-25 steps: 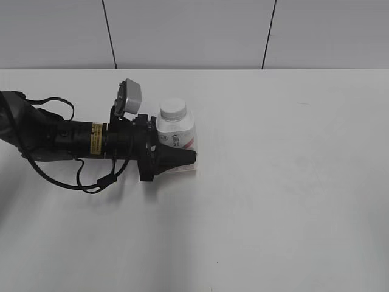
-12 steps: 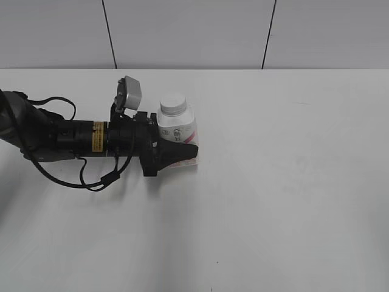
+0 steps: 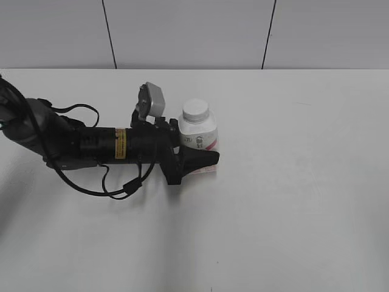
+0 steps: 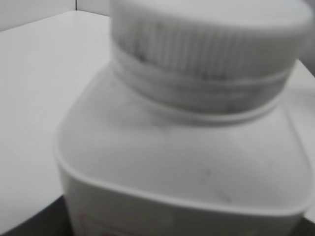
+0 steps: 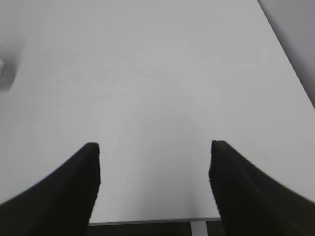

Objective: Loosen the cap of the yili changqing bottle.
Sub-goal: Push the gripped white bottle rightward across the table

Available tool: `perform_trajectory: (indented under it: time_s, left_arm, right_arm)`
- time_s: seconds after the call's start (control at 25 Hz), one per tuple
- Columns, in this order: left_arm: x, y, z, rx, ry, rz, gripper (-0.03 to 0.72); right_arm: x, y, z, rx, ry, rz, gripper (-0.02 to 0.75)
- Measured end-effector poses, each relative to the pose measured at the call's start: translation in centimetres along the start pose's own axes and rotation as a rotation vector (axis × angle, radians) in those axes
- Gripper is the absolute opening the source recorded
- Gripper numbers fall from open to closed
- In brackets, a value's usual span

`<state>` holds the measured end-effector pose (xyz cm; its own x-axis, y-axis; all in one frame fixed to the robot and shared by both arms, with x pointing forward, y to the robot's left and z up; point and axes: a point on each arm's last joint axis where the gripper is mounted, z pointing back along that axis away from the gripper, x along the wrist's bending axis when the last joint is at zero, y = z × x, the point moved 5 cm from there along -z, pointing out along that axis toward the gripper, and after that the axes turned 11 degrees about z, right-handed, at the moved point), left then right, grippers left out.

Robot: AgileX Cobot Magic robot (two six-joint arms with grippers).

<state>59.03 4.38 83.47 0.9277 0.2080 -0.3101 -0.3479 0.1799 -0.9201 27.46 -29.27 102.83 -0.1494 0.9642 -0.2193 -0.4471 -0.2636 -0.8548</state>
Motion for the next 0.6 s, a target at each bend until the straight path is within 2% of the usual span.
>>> perform_trajectory:
  time_s: [0.2, 0.44, 0.6]
  left_arm:
    - [0.6, 0.7, -0.5, -0.013, -0.040, 0.020, 0.427]
    - [0.8, 2.6, -0.9, 0.013, -0.038, 0.011, 0.427]
    - [0.8, 2.7, -1.0, -0.002, -0.038, 0.016, 0.427]
  right_arm:
    - [0.0, 0.0, 0.0, 0.000, 0.000, 0.000, 0.546]
    - [0.0, 0.0, 0.0, 0.000, 0.000, 0.000, 0.546]
    - [0.0, 0.0, 0.0, 0.000, 0.000, 0.000, 0.546]
